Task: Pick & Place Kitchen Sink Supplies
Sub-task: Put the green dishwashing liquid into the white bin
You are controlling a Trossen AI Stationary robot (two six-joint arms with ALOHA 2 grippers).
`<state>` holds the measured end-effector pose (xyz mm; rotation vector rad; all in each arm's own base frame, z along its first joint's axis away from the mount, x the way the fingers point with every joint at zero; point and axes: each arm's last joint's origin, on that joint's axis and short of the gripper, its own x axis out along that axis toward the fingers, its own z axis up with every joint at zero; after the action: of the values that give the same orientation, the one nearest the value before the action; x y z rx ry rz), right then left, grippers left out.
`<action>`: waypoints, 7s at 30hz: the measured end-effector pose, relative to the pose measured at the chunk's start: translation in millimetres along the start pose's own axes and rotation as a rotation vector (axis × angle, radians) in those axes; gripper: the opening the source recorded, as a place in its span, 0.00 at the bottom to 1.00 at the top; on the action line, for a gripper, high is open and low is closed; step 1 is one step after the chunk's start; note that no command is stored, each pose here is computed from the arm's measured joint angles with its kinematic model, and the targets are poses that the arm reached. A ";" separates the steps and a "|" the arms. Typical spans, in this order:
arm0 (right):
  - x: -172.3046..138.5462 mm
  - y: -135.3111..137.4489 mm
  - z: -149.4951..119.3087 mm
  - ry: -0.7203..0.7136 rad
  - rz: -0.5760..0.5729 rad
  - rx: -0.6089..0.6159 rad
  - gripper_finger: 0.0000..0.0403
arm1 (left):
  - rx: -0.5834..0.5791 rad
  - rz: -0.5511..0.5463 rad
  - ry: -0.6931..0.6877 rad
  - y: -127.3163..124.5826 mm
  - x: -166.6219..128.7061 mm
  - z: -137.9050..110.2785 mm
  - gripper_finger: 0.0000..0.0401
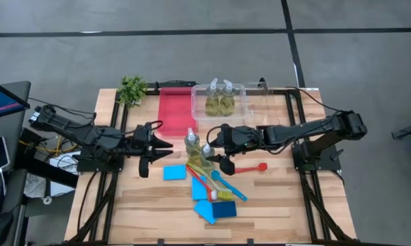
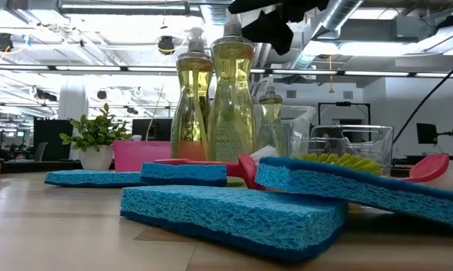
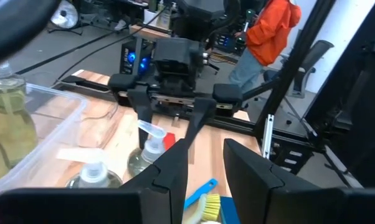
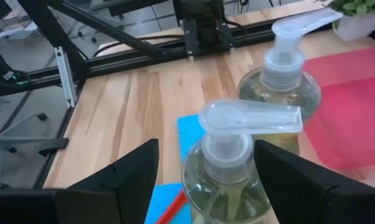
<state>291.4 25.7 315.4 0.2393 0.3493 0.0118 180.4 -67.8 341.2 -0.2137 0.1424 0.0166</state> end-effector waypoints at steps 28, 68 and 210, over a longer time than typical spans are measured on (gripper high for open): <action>35.7 -4.5 -10.9 -0.031 -0.068 0.001 0.59 | 0.009 -0.022 0.010 -3.0 -1.1 -1.4 0.26; -20.9 3.5 20.0 -0.169 -0.003 0.009 0.24 | 0.024 -0.016 0.027 -2.3 -1.1 -3.3 0.26; -58.5 -98.7 20.8 -0.032 -0.655 0.028 0.61 | -0.013 -0.009 0.009 1.2 3.8 -20.1 0.26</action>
<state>240.6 -78.1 330.9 0.1441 0.3828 -0.6414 181.3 -70.9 321.0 -0.2273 0.1508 0.0075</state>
